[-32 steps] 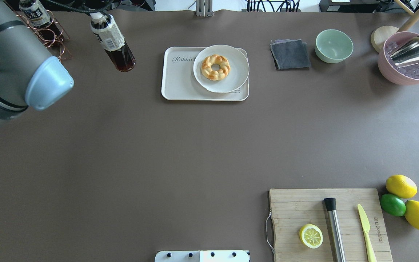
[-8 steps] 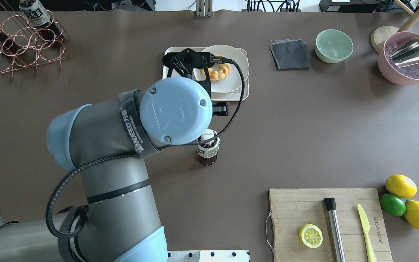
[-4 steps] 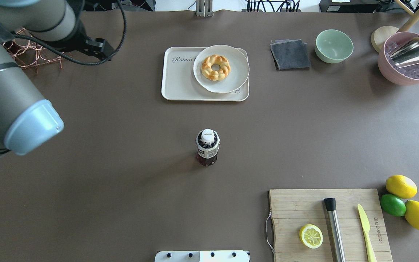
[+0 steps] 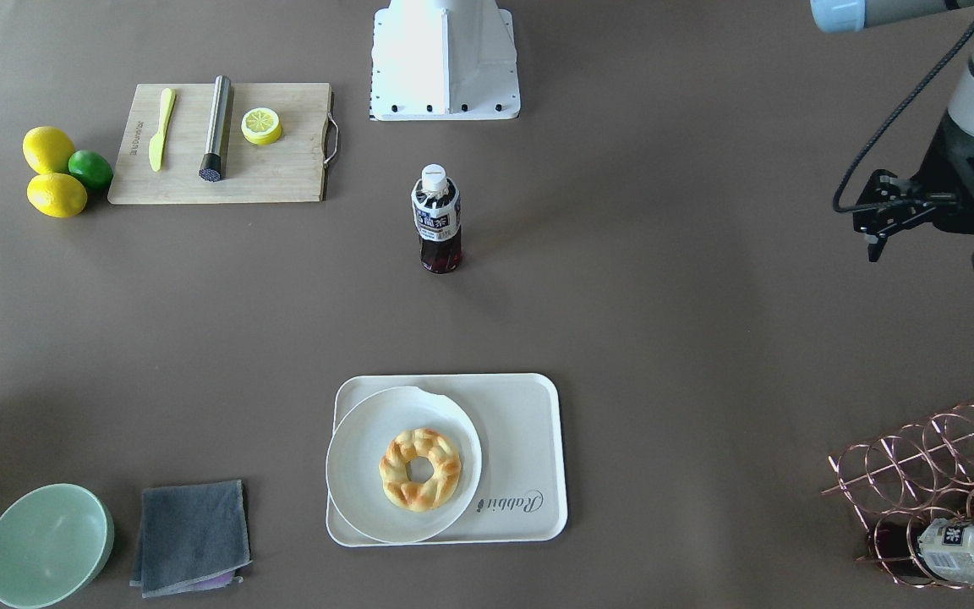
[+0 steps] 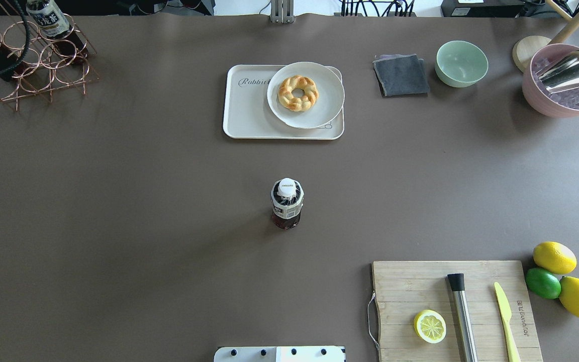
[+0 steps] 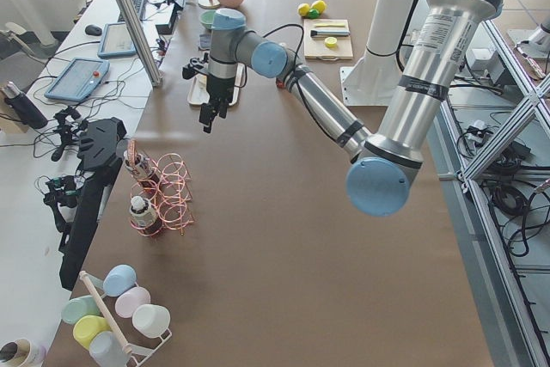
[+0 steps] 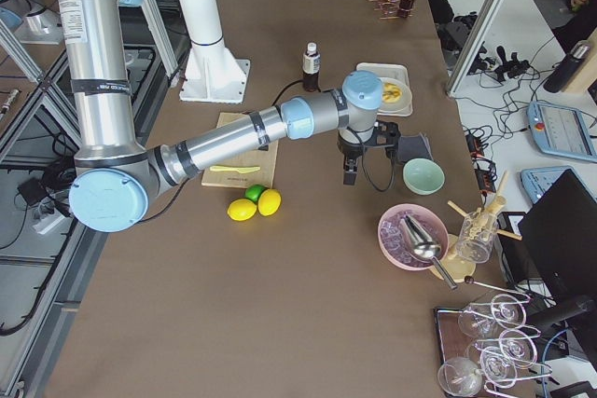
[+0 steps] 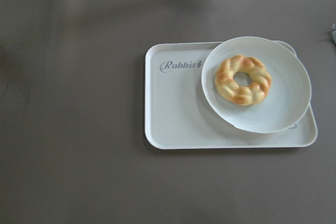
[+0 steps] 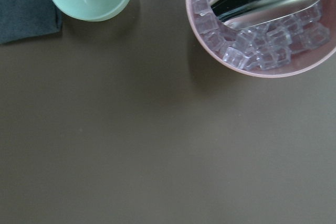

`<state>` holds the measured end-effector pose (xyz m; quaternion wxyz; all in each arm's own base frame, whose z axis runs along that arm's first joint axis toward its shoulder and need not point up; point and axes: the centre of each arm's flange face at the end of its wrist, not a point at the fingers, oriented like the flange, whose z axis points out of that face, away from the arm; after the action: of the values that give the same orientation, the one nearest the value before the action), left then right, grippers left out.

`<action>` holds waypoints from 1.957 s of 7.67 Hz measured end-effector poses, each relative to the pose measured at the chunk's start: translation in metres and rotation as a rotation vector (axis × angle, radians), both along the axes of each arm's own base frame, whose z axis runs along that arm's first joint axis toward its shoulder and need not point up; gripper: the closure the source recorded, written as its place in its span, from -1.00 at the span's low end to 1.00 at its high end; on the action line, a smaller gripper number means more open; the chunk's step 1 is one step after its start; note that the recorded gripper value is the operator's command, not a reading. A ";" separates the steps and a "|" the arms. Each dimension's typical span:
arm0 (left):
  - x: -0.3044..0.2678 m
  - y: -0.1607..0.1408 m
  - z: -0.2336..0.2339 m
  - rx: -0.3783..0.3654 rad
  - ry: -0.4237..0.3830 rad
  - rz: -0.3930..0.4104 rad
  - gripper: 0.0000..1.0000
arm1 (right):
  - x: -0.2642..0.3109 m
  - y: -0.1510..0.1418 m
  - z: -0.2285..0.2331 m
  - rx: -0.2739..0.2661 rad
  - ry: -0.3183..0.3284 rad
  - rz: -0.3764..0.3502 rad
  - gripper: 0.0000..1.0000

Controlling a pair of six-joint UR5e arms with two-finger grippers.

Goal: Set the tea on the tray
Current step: 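Move the right gripper over the standing tea bottle, then lower the right gripper and grasp the tea bottle cap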

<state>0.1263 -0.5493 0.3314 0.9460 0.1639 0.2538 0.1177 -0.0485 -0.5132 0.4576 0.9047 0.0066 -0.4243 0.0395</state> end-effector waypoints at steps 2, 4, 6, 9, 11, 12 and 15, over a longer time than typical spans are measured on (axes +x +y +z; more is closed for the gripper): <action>-0.052 0.022 0.076 0.016 0.042 0.029 -0.96 | -0.075 -0.005 -0.085 0.019 -0.042 -0.010 -1.00; -0.097 0.046 0.127 0.022 0.059 0.039 -0.96 | -0.142 -0.007 -0.163 0.036 -0.084 -0.020 -1.00; -0.120 0.058 0.148 0.013 0.052 0.029 -0.96 | -0.224 0.008 -0.245 0.004 -0.080 -0.014 -1.00; -0.127 0.061 0.162 -0.003 0.044 0.031 -0.96 | -0.331 0.064 -0.345 -0.025 -0.002 -0.014 -0.99; -0.139 0.060 0.172 -0.001 0.032 0.039 -0.96 | -0.381 0.095 -0.377 0.004 0.051 -0.039 -0.99; -0.141 0.059 0.175 -0.003 0.030 0.039 -0.96 | -0.398 0.108 -0.382 0.012 0.065 -0.040 -0.98; -0.144 0.059 0.180 -0.009 0.027 0.040 -0.96 | -0.429 0.120 -0.387 0.036 0.098 -0.039 -0.97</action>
<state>-0.0181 -0.4905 0.5118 0.9407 0.1560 0.2702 0.1330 -0.4772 -0.3936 0.0709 0.9247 0.0163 -0.3800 0.0139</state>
